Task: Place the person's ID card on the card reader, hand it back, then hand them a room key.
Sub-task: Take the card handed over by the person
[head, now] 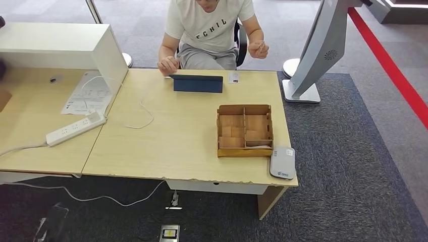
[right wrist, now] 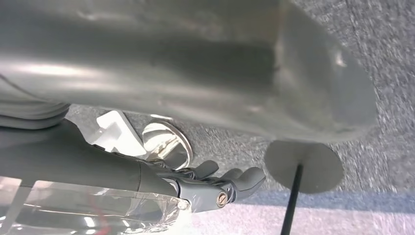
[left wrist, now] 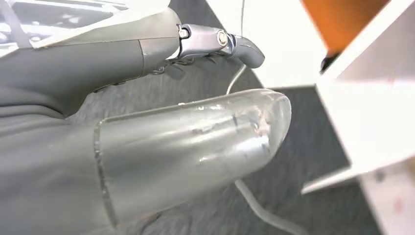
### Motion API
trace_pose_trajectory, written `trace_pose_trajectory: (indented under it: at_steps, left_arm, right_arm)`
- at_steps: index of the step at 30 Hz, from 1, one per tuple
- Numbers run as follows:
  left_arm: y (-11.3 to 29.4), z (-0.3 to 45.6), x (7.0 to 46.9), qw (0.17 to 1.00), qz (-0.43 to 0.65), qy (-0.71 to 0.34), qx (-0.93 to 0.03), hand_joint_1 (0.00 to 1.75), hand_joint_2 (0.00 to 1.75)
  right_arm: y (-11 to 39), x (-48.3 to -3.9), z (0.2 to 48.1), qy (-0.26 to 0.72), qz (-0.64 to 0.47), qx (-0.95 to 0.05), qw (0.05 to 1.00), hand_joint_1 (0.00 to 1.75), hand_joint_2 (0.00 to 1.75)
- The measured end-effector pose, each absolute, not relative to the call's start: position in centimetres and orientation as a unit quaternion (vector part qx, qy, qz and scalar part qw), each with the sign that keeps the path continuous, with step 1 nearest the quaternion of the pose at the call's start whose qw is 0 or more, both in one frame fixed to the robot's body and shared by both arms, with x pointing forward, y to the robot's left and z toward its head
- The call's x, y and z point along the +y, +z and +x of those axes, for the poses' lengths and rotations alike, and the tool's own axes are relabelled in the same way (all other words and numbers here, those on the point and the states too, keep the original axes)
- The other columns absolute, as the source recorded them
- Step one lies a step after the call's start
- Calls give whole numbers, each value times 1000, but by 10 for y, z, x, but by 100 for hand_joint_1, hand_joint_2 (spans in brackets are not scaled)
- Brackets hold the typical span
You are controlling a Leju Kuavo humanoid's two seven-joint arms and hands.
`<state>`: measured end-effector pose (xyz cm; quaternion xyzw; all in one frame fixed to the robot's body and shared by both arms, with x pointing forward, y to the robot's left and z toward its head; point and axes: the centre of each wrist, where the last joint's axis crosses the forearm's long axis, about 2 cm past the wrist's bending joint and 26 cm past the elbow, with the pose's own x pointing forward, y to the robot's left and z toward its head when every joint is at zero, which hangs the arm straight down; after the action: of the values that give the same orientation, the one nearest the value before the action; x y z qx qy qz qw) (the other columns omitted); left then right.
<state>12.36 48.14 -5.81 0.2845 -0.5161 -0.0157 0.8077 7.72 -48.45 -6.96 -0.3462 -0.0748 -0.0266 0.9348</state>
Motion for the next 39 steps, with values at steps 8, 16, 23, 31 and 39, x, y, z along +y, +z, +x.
trace_pose_trajectory:
  at_steps: [8, 16, 23, 31, 39]
  left_arm:
    - [-67, 137, 448, 822, 290, 20, -490, 0, 0]
    - [-83, 109, 424, 922, 225, 120, -290, 0, 0]
    - [-99, 83, 373, 972, 130, 172, -89, 0, 0]
    - [-101, 83, 364, 956, 84, 229, -161, 0, 0]
    - [-96, 100, 373, 953, 49, 259, -146, 0, 0]
  right_arm:
    - [-72, -477, 78, -30, -351, -75, 933, 0, 0]
    - [-72, -476, 77, -28, -350, -77, 933, 0, 0]
    - [-73, -475, 77, -47, -336, -58, 939, 0, 0]
    - [-74, -472, 77, -43, -334, -51, 940, 0, 0]
    - [-71, -476, 79, 25, -403, -258, 878, 0, 0]
